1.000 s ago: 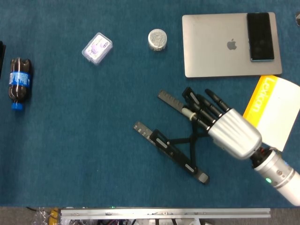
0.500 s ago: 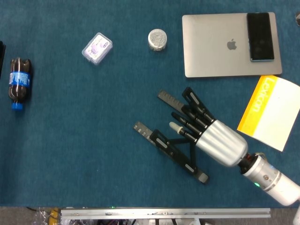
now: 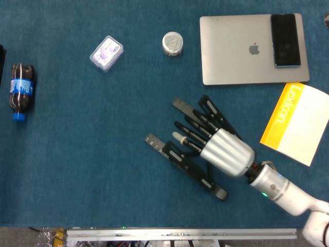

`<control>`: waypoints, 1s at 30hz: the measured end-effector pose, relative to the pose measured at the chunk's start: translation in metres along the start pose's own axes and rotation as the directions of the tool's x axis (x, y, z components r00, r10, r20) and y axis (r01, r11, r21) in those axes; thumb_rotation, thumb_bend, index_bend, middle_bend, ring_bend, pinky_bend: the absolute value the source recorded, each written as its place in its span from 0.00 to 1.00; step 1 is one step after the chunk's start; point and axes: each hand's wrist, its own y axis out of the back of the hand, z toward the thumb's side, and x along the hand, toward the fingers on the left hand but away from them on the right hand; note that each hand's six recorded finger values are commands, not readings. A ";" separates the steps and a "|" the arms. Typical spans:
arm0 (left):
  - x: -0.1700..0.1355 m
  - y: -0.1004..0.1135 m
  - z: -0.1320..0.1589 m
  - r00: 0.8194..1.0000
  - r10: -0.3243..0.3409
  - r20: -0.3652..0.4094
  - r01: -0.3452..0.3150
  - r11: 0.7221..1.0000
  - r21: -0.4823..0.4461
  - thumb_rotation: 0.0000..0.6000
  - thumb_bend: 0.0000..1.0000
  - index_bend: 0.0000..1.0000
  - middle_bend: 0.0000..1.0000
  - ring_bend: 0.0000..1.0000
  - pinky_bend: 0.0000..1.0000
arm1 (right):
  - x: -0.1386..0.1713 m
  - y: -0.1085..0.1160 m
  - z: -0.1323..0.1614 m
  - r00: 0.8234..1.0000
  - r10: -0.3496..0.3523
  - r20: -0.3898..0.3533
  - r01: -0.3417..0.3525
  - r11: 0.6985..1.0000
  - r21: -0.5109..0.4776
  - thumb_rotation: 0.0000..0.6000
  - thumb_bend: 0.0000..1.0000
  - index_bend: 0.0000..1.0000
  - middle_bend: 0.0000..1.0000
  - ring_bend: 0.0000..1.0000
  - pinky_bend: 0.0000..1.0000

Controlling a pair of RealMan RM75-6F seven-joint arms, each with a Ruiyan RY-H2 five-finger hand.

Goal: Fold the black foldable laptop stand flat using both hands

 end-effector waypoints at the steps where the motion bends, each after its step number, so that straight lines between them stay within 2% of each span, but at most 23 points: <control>1: 0.000 0.000 0.000 1.000 0.000 -0.001 0.000 1.000 -0.001 1.00 0.25 0.00 0.00 0.00 0.00 | -0.003 0.000 0.001 1.000 -0.003 -0.002 0.003 1.000 0.001 1.00 0.00 0.00 0.00 0.00 0.00; 23: 0.006 0.003 -0.002 1.000 0.006 -0.001 -0.006 1.000 0.013 1.00 0.25 0.00 0.00 0.00 0.00 | -0.096 0.002 -0.008 0.995 -0.089 0.052 0.087 0.995 0.048 1.00 0.00 0.00 0.00 0.00 0.00; 30: 0.008 0.004 0.000 1.000 -0.002 0.008 0.002 1.000 0.018 1.00 0.25 0.00 0.00 0.00 0.00 | -0.091 0.015 -0.005 0.993 -0.114 0.044 0.114 0.993 -0.010 1.00 0.00 0.00 0.00 0.00 0.00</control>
